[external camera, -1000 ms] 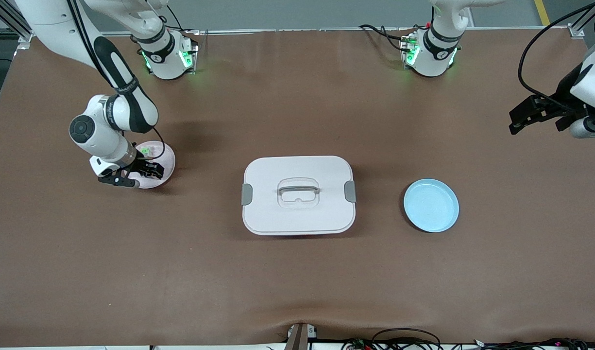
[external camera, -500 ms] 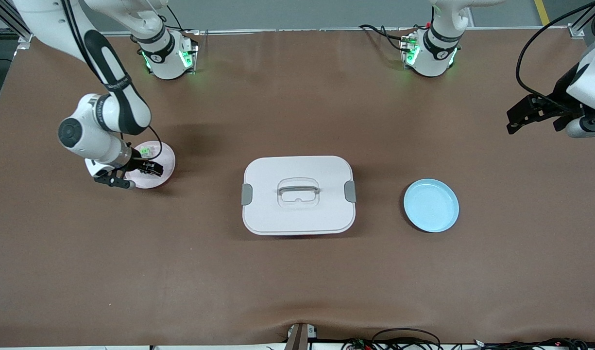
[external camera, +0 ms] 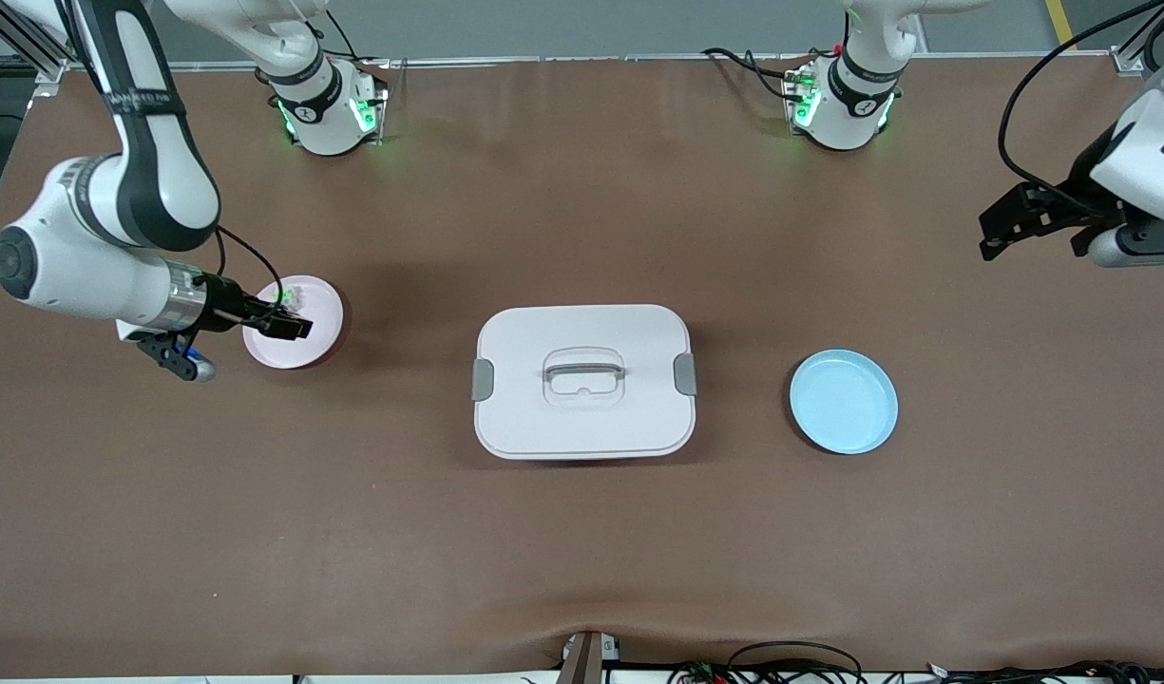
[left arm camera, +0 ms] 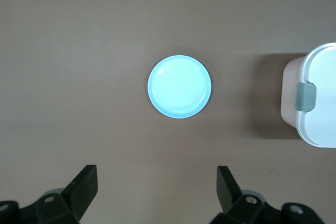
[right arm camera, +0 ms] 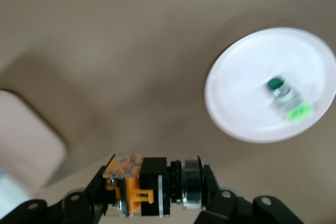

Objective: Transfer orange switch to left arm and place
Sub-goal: 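Carry the switch over the white box while the left gripper approaches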

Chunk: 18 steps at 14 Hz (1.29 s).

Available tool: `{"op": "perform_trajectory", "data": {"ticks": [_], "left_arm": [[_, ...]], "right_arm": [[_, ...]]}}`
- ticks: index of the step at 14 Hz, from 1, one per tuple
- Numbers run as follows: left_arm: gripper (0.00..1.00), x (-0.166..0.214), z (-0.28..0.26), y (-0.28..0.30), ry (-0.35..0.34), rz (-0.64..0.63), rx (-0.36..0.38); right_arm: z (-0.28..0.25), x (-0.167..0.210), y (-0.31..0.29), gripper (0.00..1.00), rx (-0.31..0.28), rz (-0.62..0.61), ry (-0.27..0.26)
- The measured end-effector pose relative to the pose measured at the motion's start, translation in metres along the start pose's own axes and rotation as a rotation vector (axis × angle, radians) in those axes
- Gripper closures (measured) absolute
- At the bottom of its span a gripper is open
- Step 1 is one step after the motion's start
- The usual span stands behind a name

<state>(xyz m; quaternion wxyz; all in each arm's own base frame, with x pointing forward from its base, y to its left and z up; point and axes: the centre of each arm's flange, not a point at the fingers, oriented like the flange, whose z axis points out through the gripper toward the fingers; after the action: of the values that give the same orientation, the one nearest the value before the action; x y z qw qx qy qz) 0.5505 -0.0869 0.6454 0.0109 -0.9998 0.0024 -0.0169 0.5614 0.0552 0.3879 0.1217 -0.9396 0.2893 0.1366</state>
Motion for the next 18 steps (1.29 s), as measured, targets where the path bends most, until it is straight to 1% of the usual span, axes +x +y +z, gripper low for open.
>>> {"op": "perform_trajectory", "data": {"ticks": [1, 3, 6, 12, 14, 16, 18], "left_arm": [[0.00, -0.001, 0.002, 0.012, -0.004, 0.022, -0.004], [0.00, -0.005, 0.005, 0.042, -0.012, 0.067, -0.020], [0.00, -0.012, 0.004, 0.078, -0.025, 0.079, -0.103], [0.00, -0.007, 0.008, 0.106, 0.014, 0.063, -0.322], [0.00, -0.008, 0.014, 0.119, 0.021, 0.062, -0.377], [0.00, -0.008, 0.023, 0.132, 0.023, 0.050, -0.450], [0.00, -0.007, 0.038, 0.146, 0.039, 0.035, -0.523]], "right_arm": [[-0.016, -0.012, -0.025, 0.27, 0.013, 0.048, 0.007], [-0.036, -0.039, -0.068, 0.27, 0.059, 0.133, 0.008], [-0.047, -0.068, -0.115, 0.27, 0.118, 0.257, -0.016], [-0.034, -0.110, -0.208, 0.27, 0.155, 0.478, -0.063], [-0.026, -0.121, -0.234, 0.27, 0.160, 0.545, -0.079], [-0.018, -0.135, -0.263, 0.27, 0.163, 0.609, -0.086], [-0.013, -0.150, -0.285, 0.27, 0.170, 0.668, -0.098]]}}
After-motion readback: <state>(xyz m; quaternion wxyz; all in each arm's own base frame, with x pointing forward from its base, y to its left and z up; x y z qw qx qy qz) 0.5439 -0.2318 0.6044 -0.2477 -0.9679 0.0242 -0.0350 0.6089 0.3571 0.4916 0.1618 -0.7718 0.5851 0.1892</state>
